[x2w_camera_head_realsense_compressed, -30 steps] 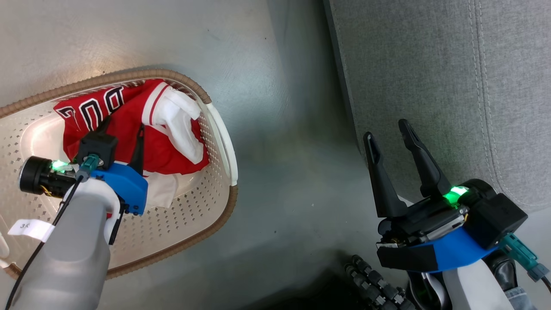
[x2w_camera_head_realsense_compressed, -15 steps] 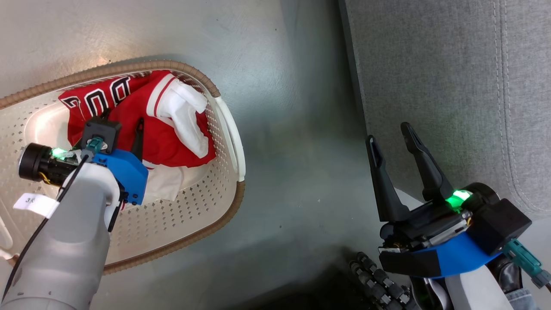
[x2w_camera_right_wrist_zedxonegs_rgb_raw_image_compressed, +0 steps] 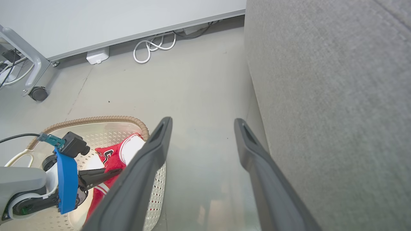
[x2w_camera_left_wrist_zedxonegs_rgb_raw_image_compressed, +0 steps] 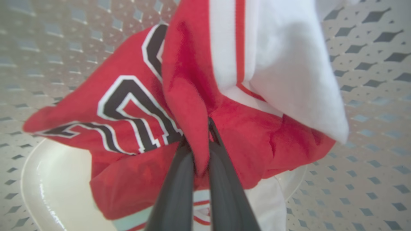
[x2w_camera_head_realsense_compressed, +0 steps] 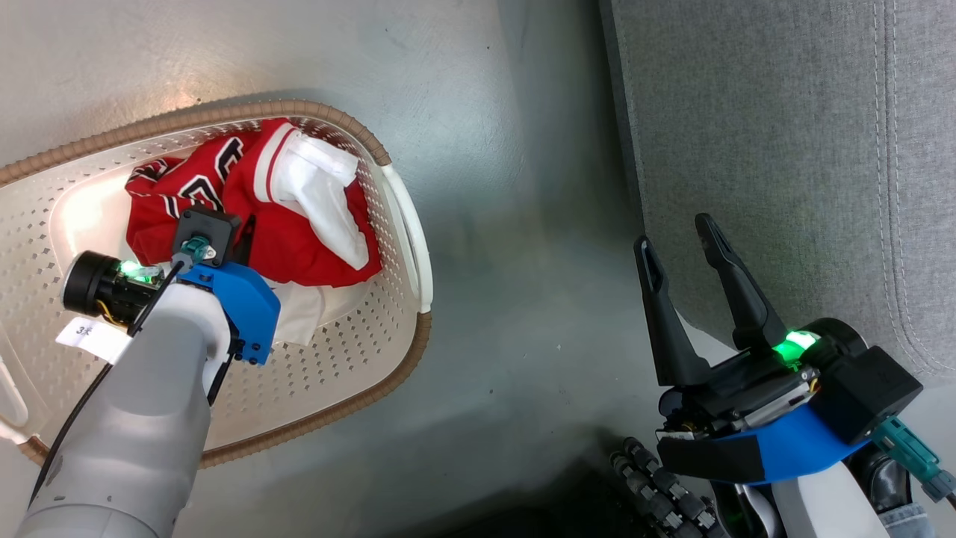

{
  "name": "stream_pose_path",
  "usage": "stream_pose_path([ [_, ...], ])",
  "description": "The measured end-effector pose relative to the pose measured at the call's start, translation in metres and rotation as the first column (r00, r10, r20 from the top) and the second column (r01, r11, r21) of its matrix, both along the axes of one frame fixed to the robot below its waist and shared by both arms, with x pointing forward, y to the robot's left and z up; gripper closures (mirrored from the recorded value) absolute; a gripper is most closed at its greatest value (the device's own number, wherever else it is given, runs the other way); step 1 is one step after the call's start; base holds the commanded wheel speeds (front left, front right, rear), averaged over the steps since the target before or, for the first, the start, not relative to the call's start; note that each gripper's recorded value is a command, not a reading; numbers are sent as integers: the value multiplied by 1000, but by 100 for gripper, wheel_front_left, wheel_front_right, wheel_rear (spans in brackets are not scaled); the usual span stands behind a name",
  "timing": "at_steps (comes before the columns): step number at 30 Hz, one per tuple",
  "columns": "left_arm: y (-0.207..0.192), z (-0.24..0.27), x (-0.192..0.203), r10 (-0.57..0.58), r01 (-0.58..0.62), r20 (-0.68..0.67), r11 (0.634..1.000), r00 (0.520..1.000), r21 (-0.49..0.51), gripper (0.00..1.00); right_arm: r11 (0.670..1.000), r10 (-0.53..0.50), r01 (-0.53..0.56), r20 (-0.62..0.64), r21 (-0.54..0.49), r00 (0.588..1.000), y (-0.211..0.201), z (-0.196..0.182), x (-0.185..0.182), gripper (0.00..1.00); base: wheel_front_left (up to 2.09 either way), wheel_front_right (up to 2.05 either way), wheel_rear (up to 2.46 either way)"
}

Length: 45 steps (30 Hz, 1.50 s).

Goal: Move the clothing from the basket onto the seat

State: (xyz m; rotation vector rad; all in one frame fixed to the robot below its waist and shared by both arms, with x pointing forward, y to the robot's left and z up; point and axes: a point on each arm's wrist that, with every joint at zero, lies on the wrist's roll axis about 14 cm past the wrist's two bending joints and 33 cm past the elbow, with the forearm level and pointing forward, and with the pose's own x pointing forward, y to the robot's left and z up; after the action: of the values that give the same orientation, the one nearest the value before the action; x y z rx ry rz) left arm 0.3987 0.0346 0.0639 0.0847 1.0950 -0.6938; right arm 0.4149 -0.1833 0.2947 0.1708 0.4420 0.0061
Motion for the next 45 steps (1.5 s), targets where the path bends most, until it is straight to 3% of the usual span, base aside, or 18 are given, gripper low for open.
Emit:
stream_pose_path([
  [17,1,3,3,30,-30,4,999,1000,-15,100,1000,14,-15,31,14,999,5,5,10,0,0,0,0],
  [25,-5,28,4,77,-76,28,996,997,-47,100,998,54,-55,84,17,995,16,18,22,0,0,0,0],
  [37,4,87,-8,174,-170,70,983,982,-69,100,994,102,-107,205,18,973,34,65,34,0,0,0,0],
  [45,1,144,-5,241,-218,166,965,956,-144,100,991,122,-133,279,22,952,44,107,29,0,0,0,0],
])
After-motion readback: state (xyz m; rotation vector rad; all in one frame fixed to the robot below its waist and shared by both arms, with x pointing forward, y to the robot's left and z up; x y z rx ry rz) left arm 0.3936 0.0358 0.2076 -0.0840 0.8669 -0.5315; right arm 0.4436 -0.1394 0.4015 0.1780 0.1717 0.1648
